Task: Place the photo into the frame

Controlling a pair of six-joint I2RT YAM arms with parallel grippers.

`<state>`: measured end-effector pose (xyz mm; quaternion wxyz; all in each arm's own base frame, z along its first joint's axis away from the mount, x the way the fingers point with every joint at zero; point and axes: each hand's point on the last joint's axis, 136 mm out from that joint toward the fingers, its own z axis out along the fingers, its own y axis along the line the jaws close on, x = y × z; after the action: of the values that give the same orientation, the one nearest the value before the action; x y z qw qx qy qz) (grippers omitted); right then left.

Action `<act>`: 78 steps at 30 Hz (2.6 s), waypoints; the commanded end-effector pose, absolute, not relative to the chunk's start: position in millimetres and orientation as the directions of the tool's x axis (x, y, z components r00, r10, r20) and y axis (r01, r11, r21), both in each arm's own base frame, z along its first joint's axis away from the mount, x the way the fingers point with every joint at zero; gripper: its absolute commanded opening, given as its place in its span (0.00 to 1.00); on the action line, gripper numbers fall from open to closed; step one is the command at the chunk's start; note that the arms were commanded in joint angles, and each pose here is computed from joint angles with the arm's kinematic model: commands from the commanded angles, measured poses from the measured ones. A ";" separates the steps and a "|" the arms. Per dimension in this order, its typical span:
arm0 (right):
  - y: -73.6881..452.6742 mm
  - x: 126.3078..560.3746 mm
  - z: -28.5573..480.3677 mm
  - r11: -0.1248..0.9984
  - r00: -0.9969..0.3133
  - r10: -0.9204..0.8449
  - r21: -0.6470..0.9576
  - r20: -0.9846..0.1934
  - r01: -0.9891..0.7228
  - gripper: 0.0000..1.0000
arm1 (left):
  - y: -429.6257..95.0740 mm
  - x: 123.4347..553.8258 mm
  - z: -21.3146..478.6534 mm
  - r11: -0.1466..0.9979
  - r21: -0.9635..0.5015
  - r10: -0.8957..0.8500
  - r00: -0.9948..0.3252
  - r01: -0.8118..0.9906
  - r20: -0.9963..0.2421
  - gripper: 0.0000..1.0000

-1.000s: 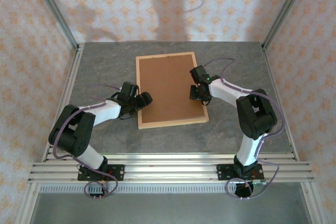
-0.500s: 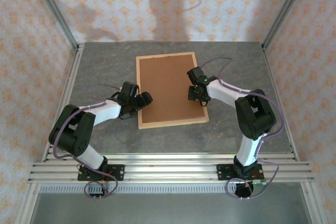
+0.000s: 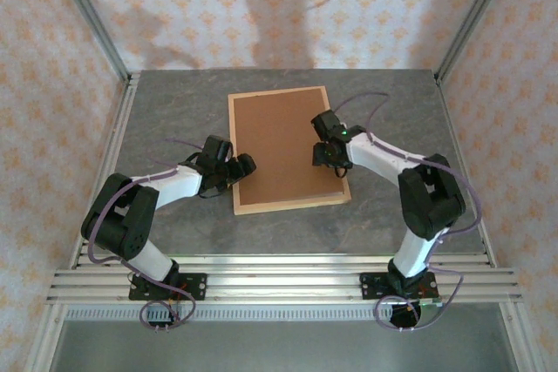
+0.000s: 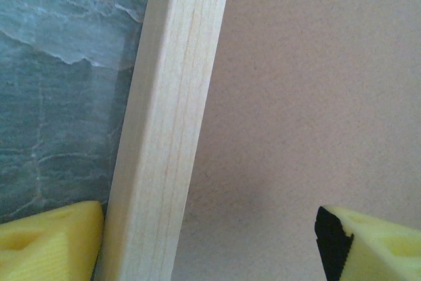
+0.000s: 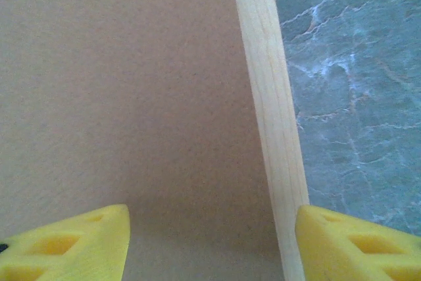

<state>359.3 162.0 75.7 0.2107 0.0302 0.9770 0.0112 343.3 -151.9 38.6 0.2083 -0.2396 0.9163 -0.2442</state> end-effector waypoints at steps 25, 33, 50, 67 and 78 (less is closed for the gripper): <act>164.8 329.4 63.2 0.926 -0.937 0.180 0.373 -0.298 0.060 0.64 | -145.6 338.6 56.5 0.777 -0.552 -0.508 -0.818 -0.302 -0.268 0.85; 176.9 345.0 78.9 0.907 -0.923 0.183 0.421 -0.338 0.025 0.37 | -151.3 337.0 49.4 0.770 -0.561 -0.508 -0.825 -0.304 -0.249 0.85; 155.8 354.4 74.4 0.944 -0.897 0.203 0.321 -0.394 0.072 0.64 | -149.3 336.8 51.4 0.774 -0.553 -0.510 -0.821 -0.309 -0.256 0.85; 124.4 357.2 68.3 0.983 -0.885 0.154 0.159 -0.440 0.092 0.72 | -113.8 346.7 60.7 0.894 -0.346 -0.410 -0.829 -0.283 -0.380 0.85; 138.5 373.4 41.8 0.968 -0.912 0.161 0.240 -0.376 0.072 0.48 | -106.1 378.9 44.5 0.894 -0.350 -0.397 -0.855 -0.278 -0.335 0.60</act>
<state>361.8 135.0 37.8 0.1887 0.0608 0.9752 0.0988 379.1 -100.8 50.9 0.2217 -0.1998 0.9429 -0.1478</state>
